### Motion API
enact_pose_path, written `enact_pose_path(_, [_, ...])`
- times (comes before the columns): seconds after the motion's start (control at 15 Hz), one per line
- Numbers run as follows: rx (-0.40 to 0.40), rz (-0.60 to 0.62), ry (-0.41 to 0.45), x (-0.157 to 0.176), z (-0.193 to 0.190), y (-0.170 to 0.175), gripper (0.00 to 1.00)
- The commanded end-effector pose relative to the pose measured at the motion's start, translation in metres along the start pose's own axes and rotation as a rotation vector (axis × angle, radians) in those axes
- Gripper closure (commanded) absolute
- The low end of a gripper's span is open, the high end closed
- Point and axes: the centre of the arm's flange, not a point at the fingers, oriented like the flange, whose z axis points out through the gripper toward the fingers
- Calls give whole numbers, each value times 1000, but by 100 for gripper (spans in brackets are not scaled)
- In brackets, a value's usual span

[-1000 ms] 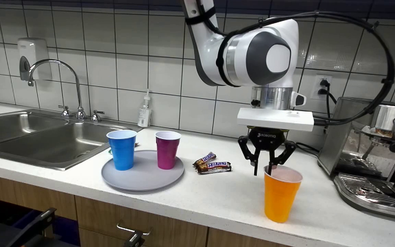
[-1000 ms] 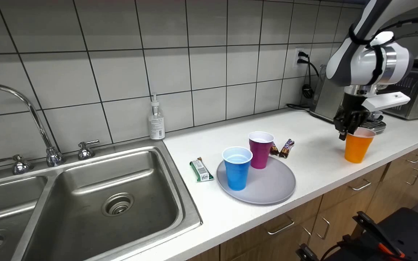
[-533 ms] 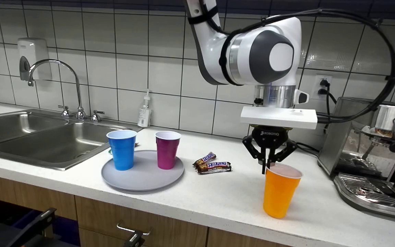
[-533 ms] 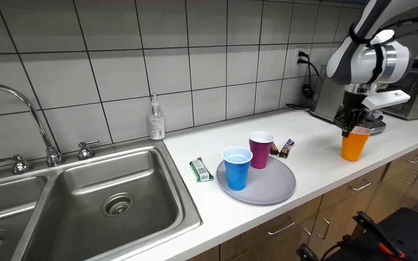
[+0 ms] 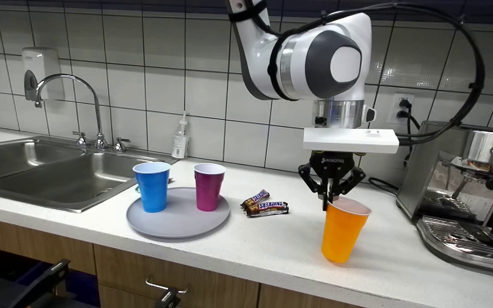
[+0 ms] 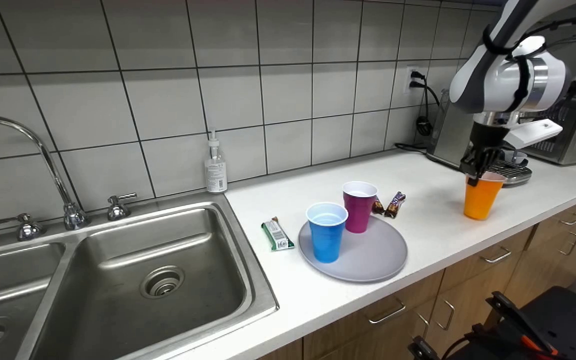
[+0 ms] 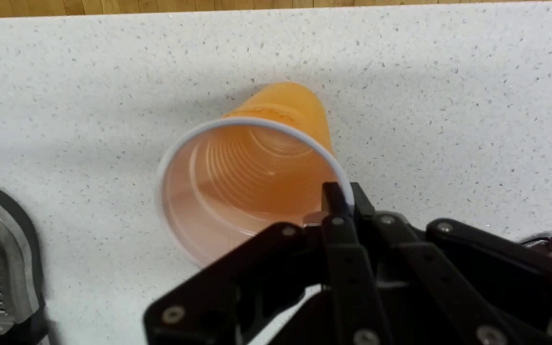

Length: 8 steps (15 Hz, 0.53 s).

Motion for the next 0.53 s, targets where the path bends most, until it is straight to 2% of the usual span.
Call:
enact_pose_path(0.0, [20,-130,57,-21,-35,-15,99])
enact_pose_path(0.47, [65,-348,137,-46,-67,-48,99])
